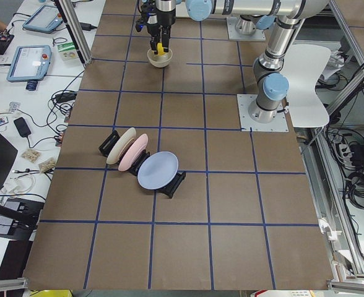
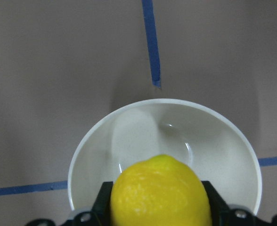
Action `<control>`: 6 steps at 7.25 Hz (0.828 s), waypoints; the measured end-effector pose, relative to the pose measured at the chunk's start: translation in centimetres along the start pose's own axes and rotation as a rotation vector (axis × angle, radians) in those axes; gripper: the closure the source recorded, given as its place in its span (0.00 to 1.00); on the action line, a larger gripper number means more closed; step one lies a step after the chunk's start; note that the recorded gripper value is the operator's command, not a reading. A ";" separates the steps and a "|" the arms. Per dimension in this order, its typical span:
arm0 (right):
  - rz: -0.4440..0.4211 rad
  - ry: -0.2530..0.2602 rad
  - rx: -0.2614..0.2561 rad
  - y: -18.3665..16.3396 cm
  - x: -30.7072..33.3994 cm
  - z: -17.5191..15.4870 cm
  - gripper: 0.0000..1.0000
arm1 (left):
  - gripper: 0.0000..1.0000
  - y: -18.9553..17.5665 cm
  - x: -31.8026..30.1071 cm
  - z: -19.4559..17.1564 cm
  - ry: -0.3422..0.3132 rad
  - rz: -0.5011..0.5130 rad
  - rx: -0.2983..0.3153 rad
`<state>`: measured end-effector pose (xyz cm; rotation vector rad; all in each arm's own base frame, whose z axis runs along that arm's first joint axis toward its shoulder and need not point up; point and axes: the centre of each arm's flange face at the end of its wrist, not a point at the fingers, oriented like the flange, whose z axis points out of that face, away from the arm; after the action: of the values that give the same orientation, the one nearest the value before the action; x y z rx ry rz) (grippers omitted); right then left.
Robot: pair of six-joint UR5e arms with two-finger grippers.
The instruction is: Place bowl and put lemon in it
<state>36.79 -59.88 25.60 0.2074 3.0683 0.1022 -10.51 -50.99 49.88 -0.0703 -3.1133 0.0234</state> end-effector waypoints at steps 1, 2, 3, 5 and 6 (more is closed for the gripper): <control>-0.003 0.011 -0.004 -0.3 0.0 1.1 0.90 | 0.00 0.2 0.0 0.0 -0.003 -0.001 -0.002; -0.004 0.015 -0.003 -0.7 -0.1 2.2 0.75 | 0.00 0.4 0.0 0.0 -0.004 -0.003 -0.003; -0.005 0.016 -0.004 -1.0 -0.2 3.2 0.45 | 0.00 0.5 0.0 -0.2 -0.004 -0.012 -0.010; -0.001 0.025 -0.015 -1.1 -0.1 4.4 0.00 | 0.00 0.4 -0.1 -0.7 -0.006 -0.031 -0.028; 0.006 0.032 -0.022 -1.1 0.0 4.7 0.00 | 0.00 0.0 -0.2 -0.7 -0.005 -0.041 -0.032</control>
<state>37.00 -60.66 20.82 0.2164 3.0971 0.1405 -10.32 -51.03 50.62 -0.0065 -3.1199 -0.0270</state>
